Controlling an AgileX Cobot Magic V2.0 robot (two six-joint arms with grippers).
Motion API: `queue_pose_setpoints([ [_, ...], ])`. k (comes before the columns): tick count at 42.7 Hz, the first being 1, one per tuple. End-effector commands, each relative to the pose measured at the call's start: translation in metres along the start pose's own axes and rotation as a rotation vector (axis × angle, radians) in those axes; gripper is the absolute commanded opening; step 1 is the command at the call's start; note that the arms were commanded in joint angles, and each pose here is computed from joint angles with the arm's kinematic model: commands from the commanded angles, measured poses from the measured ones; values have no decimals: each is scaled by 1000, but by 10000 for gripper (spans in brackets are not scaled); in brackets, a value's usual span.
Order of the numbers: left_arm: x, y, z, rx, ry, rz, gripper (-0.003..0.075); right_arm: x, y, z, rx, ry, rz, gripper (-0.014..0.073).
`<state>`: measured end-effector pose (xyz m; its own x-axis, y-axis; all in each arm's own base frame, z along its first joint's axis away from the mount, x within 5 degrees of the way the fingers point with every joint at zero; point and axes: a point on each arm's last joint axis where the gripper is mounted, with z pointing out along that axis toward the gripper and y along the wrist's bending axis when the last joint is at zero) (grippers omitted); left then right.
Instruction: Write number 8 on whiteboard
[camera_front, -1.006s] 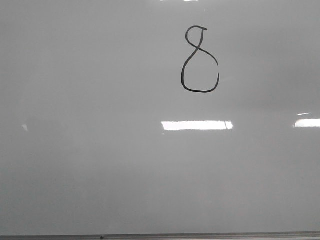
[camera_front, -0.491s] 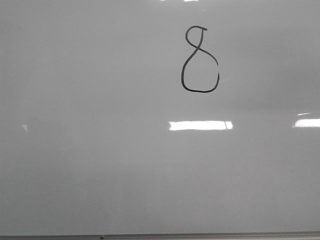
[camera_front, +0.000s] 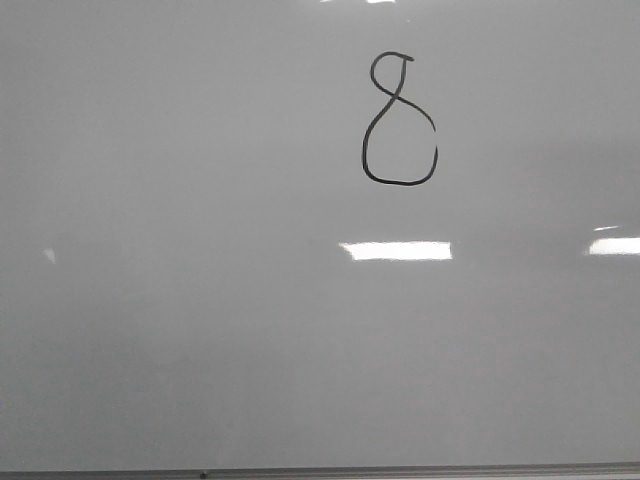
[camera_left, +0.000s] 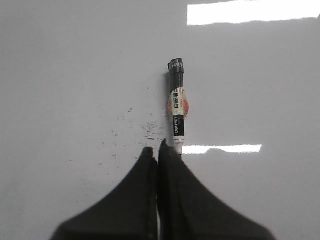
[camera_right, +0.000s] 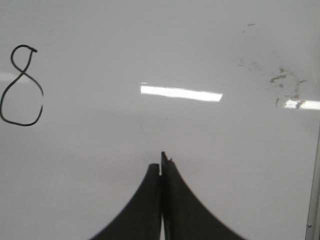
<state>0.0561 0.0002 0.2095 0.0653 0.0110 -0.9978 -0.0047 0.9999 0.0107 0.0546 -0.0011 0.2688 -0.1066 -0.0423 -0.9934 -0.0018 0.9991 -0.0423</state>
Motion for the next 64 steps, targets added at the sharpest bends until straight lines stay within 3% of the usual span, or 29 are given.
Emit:
queue_pose_setpoints([
  [1,-4,0,-1,0,-84,-10,-20,3,-1,-3,40,-202,-6,-69],
  [7,-4,0,-1,0,-84,-10,-20,26,-1,-3,70,-288,33,-69],
  [17,-4,0,-1,0,-84,-10,-21,55,-1,5,80,-270,70,-69],
  [64,-4,0,-1,0,-84,-10,-21,53,1,5,35,-300,71,-69],
])
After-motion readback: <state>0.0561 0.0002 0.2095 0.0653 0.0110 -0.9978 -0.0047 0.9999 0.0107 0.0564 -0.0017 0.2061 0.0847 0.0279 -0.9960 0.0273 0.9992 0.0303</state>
